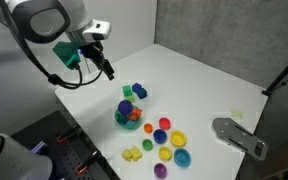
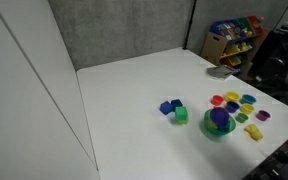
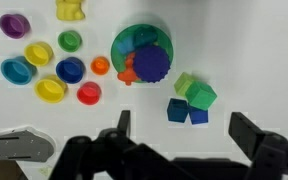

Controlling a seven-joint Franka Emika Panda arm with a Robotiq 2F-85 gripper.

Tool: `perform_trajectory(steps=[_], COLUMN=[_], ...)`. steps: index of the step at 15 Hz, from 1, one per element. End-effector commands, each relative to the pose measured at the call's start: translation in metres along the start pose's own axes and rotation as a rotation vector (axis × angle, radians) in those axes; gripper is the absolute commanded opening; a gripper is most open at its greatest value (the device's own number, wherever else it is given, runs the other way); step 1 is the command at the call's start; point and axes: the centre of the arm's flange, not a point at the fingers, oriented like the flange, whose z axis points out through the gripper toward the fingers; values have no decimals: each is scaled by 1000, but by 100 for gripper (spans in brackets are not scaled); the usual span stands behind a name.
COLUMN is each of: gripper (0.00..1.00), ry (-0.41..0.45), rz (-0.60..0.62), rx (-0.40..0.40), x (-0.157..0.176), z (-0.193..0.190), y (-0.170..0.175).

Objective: Remove the small blue ball from the green bowl and put it on the table

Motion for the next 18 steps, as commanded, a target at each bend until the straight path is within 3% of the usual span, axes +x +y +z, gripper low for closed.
perform_trajectory(steps=[1,10,11,15,18], gripper=[100,100,100,100,100], ry=[-41,-173,-170,-182,-210], rz=[64,104,99,98,141], rx=[-27,-75,-62,-61,-86], x=[1,11,-3,-4,25], z=[38,120,103,110,122], y=[-13,4,0,0,0])
